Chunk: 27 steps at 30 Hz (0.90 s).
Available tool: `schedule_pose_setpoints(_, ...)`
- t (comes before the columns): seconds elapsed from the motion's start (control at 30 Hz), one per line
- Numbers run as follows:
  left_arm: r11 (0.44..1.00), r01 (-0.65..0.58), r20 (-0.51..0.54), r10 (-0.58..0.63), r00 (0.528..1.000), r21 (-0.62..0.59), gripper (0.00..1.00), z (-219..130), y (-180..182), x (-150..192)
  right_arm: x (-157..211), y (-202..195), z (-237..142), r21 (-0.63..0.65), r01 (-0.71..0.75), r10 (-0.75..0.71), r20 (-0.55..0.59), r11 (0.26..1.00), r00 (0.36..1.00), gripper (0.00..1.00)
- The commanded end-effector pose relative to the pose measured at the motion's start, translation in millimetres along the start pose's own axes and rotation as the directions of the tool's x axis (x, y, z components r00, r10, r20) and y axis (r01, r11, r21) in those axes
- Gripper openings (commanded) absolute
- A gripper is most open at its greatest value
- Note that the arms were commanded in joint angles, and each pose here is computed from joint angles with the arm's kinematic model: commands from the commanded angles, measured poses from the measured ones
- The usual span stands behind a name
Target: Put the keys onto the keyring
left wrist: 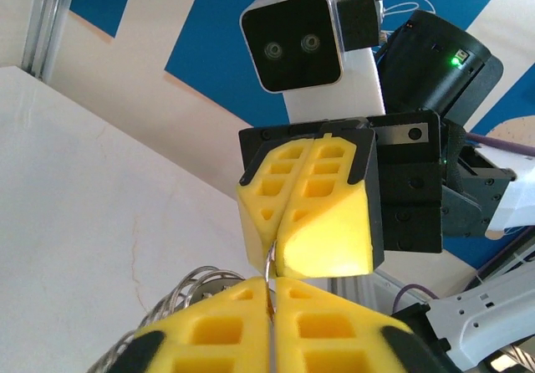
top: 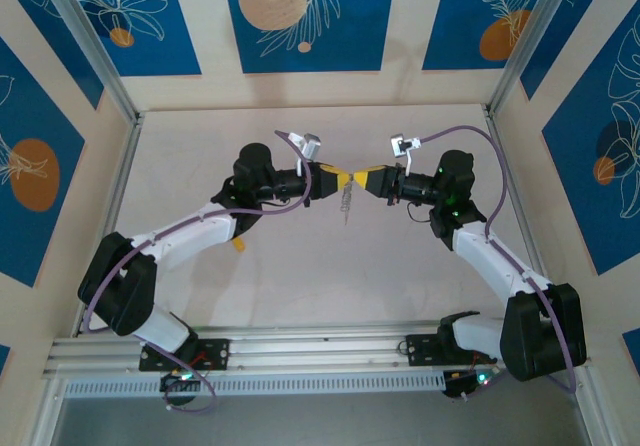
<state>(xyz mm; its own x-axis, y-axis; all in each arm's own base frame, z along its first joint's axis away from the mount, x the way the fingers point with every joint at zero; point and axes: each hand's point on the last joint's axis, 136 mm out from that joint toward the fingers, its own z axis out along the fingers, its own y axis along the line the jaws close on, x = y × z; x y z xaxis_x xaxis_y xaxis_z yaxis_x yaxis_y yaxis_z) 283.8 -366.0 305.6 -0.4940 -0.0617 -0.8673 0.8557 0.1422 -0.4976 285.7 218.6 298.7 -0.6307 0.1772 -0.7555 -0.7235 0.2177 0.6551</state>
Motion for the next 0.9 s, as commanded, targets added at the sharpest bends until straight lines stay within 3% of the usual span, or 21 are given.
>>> schedule_pose_setpoints(0.0, 0.995, -0.077, 0.061, 0.073, 0.995, 0.065, 0.24, -4.6, -28.1, -21.5, -10.0, 14.3, -3.0, -0.012, 0.050, -0.049, 0.025, 0.999, 0.998, 0.00)
schedule_pose_setpoints(0.13, 0.996, -0.081, 0.070, 0.078, 0.994, 0.038, 0.40, -10.6, -25.9, -18.6, -15.1, 15.9, -6.3, -0.003, 0.054, -0.054, 0.045, 0.999, 0.998, 0.00)
schedule_pose_setpoints(0.23, 0.996, -0.086, 0.081, 0.085, 0.993, 0.011, 0.46, -15.4, -23.7, -17.0, -17.2, 18.2, -8.7, 0.002, 0.061, -0.061, 0.056, 0.998, 0.997, 0.00)
schedule_pose_setpoints(0.87, 0.995, -0.086, 0.113, 0.090, 0.990, -0.041, 0.62, -29.9, -19.8, -19.9, -25.8, 37.9, -18.3, 0.014, 0.100, -0.101, 0.115, 0.995, 0.988, 0.00)
